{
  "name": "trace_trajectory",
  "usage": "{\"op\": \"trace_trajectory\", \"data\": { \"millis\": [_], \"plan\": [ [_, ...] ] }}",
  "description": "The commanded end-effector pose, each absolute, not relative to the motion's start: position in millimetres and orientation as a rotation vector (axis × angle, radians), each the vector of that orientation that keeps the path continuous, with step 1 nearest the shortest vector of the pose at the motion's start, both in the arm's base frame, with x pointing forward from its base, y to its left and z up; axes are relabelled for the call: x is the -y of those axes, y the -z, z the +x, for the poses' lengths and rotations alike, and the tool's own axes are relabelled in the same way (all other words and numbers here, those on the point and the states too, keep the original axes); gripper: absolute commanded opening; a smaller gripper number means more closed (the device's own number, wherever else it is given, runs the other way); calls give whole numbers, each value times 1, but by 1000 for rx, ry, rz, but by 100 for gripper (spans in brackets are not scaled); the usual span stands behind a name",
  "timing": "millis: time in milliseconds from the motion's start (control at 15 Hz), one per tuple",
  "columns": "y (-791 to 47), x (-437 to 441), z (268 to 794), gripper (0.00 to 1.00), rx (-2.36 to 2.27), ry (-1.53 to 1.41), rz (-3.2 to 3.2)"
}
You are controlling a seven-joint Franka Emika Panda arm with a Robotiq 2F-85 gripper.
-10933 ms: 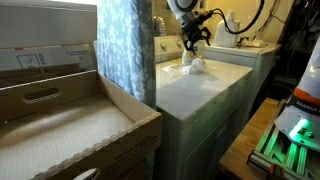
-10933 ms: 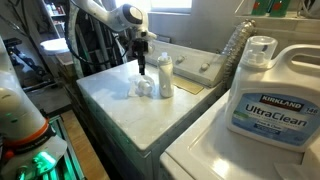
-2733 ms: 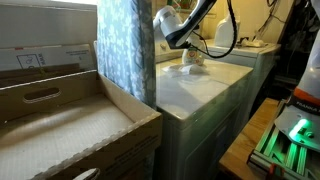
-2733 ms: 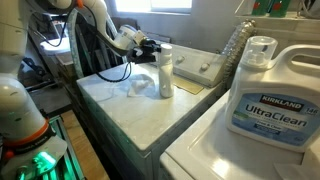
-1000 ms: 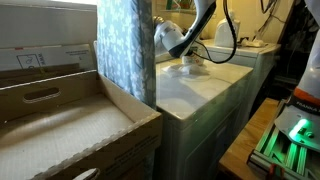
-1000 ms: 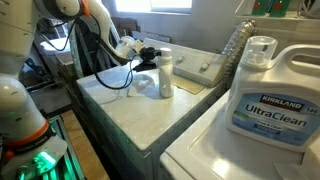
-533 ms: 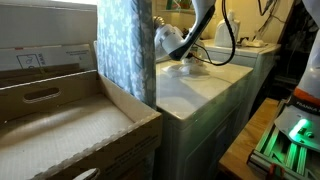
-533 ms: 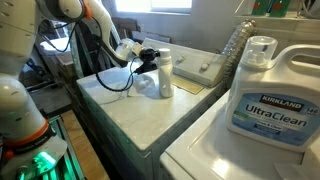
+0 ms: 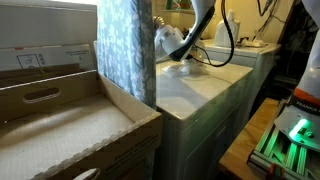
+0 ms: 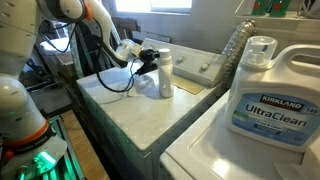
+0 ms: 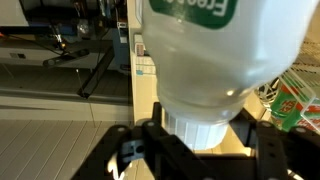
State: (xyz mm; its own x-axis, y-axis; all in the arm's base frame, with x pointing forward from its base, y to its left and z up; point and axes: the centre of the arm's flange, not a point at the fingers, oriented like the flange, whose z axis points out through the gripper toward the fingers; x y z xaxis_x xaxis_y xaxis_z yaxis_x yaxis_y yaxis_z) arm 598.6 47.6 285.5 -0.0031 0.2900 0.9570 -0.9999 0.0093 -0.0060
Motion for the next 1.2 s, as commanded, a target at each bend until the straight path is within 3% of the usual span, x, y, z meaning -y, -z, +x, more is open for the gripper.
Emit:
{"op": "trace_trajectory", "data": {
  "millis": [0,400,1133],
  "plan": [
    [-280,-48,593,99,1036,-1347,972],
    [-315,-49,591,100,1124,-1371,963],
    [-466,-49,579,100,1634,-1168,1212]
  ]
}}
